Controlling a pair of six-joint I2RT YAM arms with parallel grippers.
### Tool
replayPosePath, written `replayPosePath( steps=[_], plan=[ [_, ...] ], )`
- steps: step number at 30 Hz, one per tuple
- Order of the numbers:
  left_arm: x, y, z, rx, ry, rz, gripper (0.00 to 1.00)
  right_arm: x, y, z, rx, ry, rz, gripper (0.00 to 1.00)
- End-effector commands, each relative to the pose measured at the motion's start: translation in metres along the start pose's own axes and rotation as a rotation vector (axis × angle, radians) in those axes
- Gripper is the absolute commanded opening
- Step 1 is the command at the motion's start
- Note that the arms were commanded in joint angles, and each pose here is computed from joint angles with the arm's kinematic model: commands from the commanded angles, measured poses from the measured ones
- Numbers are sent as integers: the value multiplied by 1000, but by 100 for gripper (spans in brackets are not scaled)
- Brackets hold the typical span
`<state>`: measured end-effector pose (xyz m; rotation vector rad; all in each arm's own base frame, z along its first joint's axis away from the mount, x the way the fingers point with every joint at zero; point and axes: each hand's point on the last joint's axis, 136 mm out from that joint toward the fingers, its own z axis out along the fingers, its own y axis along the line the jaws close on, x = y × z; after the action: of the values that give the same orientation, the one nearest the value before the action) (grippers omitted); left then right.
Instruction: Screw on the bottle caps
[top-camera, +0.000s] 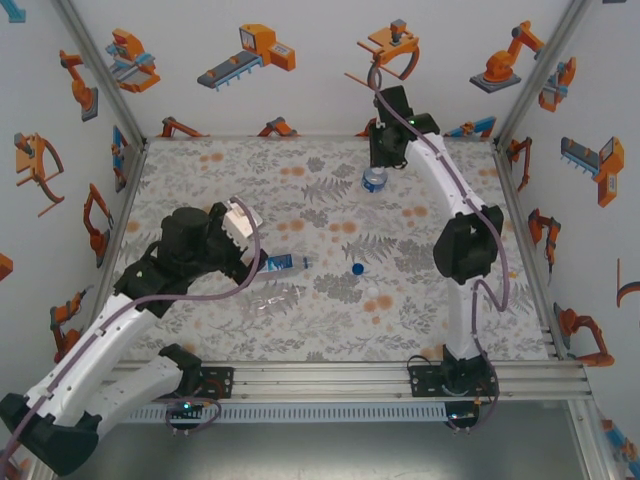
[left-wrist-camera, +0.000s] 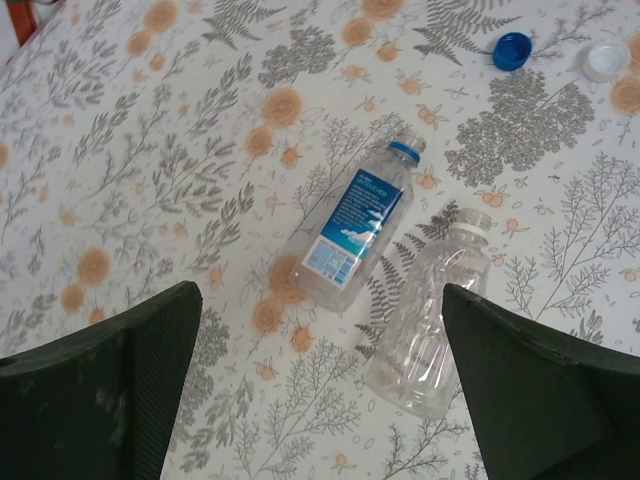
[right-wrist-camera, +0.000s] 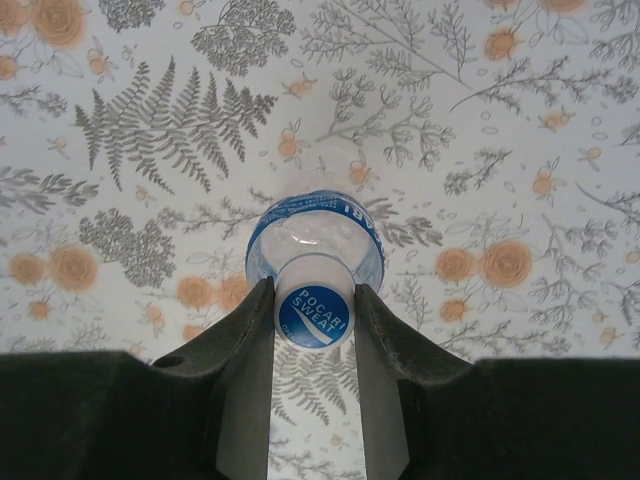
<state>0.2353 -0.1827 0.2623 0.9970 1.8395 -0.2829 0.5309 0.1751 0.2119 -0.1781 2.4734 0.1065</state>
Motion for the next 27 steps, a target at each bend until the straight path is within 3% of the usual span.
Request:
replayPosePath(
  steps=[1, 8, 13, 20, 27],
  plan=[
    [7, 8, -4, -57, -9, -70, 97, -1, -11, -5, 48, 21, -51, 7],
    [13, 5, -2, -47, 3, -61, 97, 13, -12, 15, 49, 61, -48, 17],
    [13, 4, -1, -36, 7, -55, 97, 19, -13, 20, 52, 73, -31, 32],
    [15, 2, 1, -23, 26, -51, 97, 8, -12, 7, 50, 31, -18, 49],
    [16, -4, 5, 19, 42, -67, 97, -10, -13, -22, 44, -26, -12, 54]
  ],
)
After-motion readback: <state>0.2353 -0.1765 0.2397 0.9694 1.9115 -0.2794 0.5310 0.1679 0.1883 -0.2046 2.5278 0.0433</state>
